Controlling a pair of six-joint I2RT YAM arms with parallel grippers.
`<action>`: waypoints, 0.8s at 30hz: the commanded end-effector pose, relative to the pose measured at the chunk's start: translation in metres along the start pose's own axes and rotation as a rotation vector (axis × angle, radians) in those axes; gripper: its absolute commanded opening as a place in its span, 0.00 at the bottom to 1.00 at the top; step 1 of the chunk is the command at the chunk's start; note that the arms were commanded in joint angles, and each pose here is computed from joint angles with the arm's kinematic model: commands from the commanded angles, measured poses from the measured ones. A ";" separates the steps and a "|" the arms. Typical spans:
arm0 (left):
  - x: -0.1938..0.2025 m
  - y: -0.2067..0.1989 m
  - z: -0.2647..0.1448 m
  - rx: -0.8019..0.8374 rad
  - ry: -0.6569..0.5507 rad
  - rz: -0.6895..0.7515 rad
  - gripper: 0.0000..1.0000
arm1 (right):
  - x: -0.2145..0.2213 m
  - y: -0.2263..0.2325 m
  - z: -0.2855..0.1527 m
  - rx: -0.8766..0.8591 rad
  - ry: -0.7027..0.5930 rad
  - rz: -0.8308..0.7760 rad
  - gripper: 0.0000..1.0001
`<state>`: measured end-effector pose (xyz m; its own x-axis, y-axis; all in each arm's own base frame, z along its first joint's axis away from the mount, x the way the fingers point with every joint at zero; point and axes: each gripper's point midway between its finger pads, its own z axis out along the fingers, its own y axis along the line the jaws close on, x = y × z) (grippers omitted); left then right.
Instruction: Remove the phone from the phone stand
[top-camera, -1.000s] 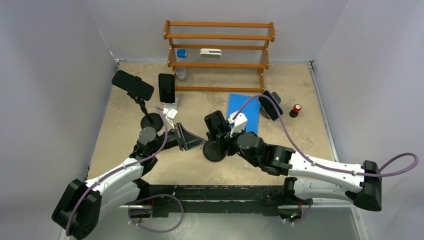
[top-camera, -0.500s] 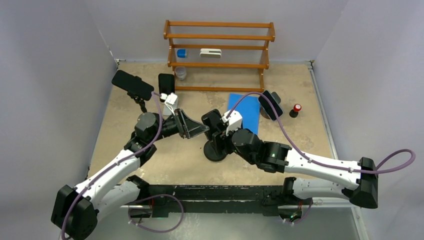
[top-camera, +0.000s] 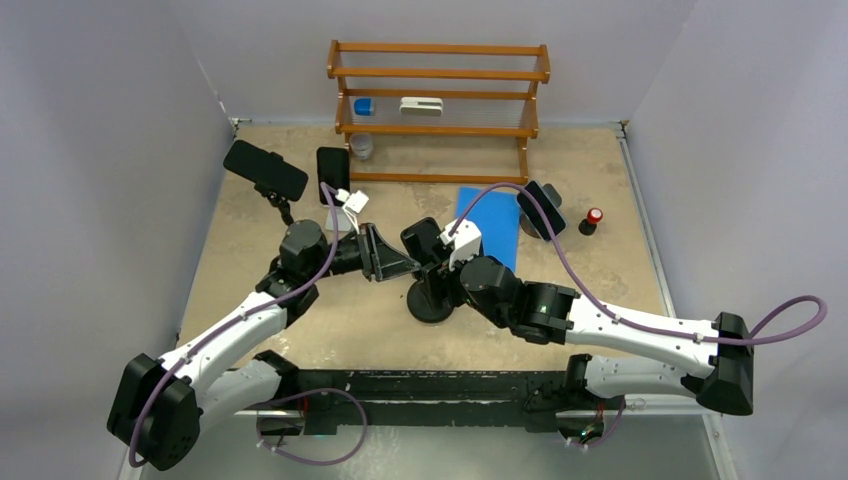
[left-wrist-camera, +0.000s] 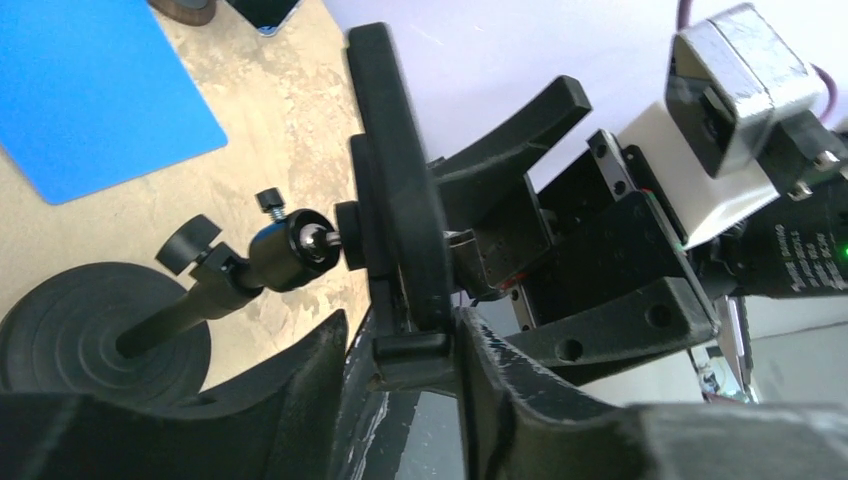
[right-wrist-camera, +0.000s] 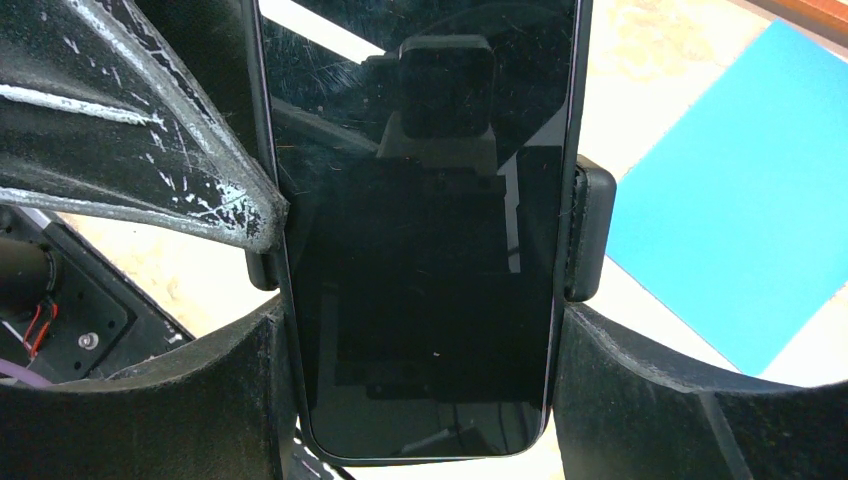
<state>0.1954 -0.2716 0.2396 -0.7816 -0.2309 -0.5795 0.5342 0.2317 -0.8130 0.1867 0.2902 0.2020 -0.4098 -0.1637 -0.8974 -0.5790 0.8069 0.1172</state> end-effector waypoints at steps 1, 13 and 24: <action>-0.001 -0.015 -0.001 0.083 0.007 0.084 0.35 | -0.031 0.000 -0.002 0.022 -0.089 0.047 0.00; 0.009 -0.012 -0.002 0.116 0.033 0.073 0.10 | -0.025 0.001 -0.002 0.006 -0.086 0.063 0.00; 0.022 0.004 -0.007 0.120 -0.019 0.053 0.00 | -0.010 0.014 -0.008 -0.106 -0.096 0.157 0.00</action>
<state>0.1778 -0.2733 0.2379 -0.7532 -0.2248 -0.6181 0.6076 0.1220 -0.7848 0.1778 0.2906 0.1982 -0.4170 -0.1264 -0.9001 -0.6039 0.7786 0.1704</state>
